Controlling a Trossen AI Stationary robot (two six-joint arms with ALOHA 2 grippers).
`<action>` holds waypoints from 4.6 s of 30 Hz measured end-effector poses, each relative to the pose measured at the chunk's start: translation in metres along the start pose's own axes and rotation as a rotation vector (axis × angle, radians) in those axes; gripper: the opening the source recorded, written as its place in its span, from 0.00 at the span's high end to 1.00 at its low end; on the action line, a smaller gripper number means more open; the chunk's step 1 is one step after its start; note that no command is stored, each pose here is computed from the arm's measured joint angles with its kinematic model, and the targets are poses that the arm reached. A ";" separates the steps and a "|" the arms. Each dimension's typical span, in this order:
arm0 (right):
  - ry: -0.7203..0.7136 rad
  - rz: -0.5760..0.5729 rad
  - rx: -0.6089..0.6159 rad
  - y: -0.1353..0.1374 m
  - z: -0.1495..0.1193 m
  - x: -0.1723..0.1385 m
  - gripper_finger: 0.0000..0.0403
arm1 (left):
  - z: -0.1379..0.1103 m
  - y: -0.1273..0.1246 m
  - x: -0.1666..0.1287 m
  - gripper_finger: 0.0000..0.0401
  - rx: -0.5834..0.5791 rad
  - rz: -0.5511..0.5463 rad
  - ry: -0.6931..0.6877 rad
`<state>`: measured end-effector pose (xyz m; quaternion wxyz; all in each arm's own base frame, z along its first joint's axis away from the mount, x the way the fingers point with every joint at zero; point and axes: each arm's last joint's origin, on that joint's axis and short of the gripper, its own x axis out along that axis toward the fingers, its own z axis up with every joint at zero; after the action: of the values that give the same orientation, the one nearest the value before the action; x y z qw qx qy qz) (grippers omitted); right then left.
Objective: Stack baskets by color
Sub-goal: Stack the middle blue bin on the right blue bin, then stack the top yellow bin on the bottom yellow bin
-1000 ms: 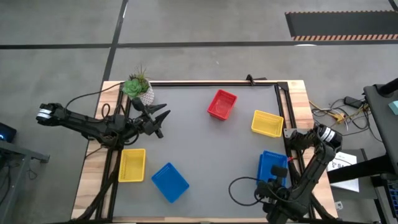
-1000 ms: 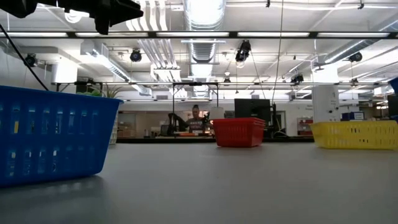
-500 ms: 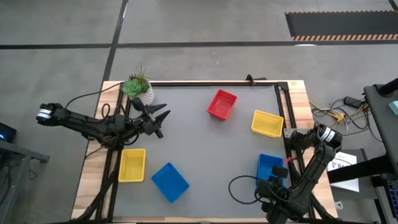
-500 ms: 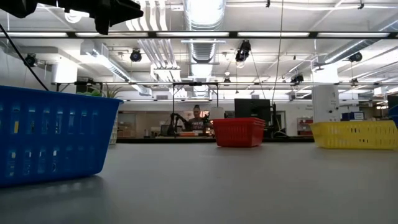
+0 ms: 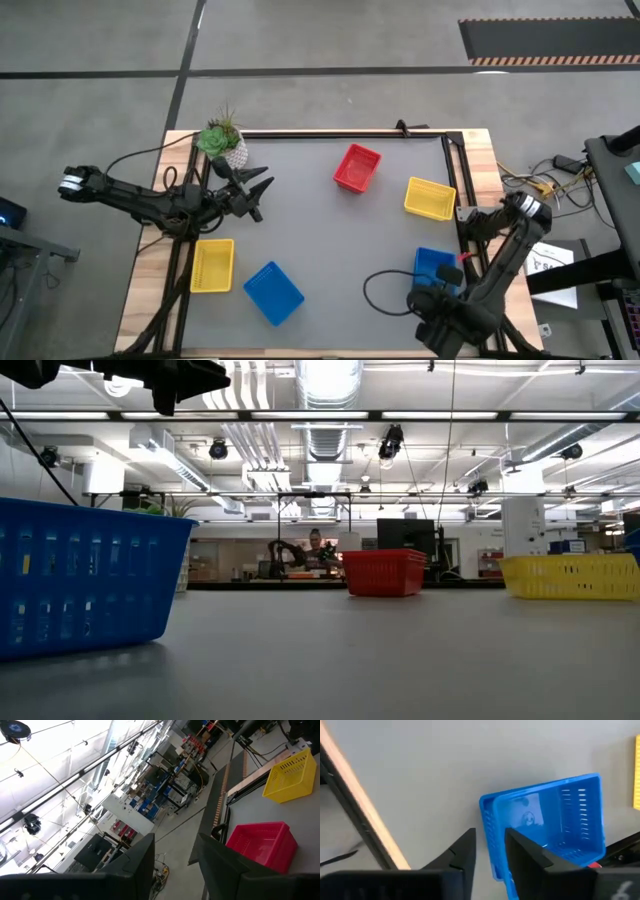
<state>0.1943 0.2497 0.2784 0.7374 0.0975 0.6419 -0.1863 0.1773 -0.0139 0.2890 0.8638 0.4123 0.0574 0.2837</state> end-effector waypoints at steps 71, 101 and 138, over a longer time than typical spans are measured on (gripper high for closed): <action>-1.063 -0.102 -0.247 -0.170 0.080 0.128 0.98 | -0.018 -0.077 0.021 0.68 -0.612 -0.315 0.107; -0.793 -0.069 -0.044 -0.208 0.091 0.082 0.98 | -0.016 -0.096 0.028 0.68 -0.753 -0.299 0.115; 0.038 -0.189 -0.100 -0.228 0.083 0.118 0.63 | -0.020 -0.098 0.026 0.68 -0.651 -0.305 0.118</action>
<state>0.1908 -0.0079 0.1973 0.7081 0.0030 0.6706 -0.2211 0.2356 -0.0353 0.2058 0.9774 0.0856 0.0745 0.1783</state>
